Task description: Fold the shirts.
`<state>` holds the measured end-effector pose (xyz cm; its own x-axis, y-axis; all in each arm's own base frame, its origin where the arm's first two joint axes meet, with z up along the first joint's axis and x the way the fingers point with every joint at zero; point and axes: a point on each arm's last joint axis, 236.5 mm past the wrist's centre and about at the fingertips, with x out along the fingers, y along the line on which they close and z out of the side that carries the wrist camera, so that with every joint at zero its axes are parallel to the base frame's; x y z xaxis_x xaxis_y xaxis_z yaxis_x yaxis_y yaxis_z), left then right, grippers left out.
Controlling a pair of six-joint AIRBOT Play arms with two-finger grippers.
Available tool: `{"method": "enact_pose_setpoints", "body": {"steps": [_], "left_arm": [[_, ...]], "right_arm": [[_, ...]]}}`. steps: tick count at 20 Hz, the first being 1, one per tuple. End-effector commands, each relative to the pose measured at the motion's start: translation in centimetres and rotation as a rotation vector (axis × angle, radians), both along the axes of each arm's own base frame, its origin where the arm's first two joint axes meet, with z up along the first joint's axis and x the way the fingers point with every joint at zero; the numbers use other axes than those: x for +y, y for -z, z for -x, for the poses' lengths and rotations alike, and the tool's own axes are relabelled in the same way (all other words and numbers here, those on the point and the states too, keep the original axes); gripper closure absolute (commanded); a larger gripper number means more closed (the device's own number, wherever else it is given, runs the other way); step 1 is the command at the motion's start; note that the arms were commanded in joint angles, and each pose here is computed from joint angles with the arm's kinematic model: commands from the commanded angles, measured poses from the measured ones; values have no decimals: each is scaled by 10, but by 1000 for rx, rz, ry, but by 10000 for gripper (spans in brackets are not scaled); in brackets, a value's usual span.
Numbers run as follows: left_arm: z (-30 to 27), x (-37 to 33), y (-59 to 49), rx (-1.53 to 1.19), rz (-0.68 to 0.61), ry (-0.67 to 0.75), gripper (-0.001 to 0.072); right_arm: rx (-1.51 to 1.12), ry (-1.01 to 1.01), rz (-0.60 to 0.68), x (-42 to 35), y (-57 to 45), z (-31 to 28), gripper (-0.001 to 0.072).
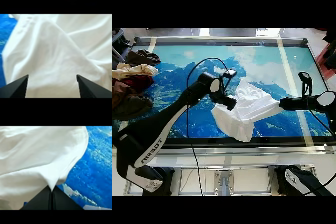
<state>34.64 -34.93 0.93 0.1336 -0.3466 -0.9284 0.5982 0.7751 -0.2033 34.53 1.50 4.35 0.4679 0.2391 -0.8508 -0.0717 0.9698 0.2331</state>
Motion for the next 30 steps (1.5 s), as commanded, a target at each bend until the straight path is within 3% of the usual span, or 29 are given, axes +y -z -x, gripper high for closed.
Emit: {"method": "enact_pose_setpoints", "body": {"steps": [1, 6, 10, 17, 20, 21, 22, 23, 26, 30], "left_arm": [[43, -32, 19, 137, 45, 99, 17], [39, -46, 42, -27, -77, 157, 15], [9, -78, 28, -160, 45, 13, 11], [18, -32, 67, -62, -175, -63, 10], [25, -36, 83, -13, -172, -91, 21], [27, -43, 85, 5, -142, -107, 110], [28, -53, 83, 16, -95, -122, 432], [24, -64, 79, 3, -47, -120, 682], [-1, -62, 50, -95, -60, -99, 696], [-80, 34, -111, -565, -356, -195, 695]], "right_arm": [[-33, -10, 19, -2, -10, -5, 681], [-49, -18, -12, 5, -14, -8, 681], [-64, -35, -47, 14, -18, -10, 681], [-72, -56, -34, 13, -18, -10, 681], [-77, -71, -25, 13, -18, -10, 681], [-78, -72, -24, 13, -18, -10, 681], [-78, -73, -24, 13, -18, -10, 681], [-78, -73, -23, 13, -18, -10, 681], [-80, -74, -11, 11, -18, -10, 681], [-132, -54, 120, -15, -45, -10, 681]]}}
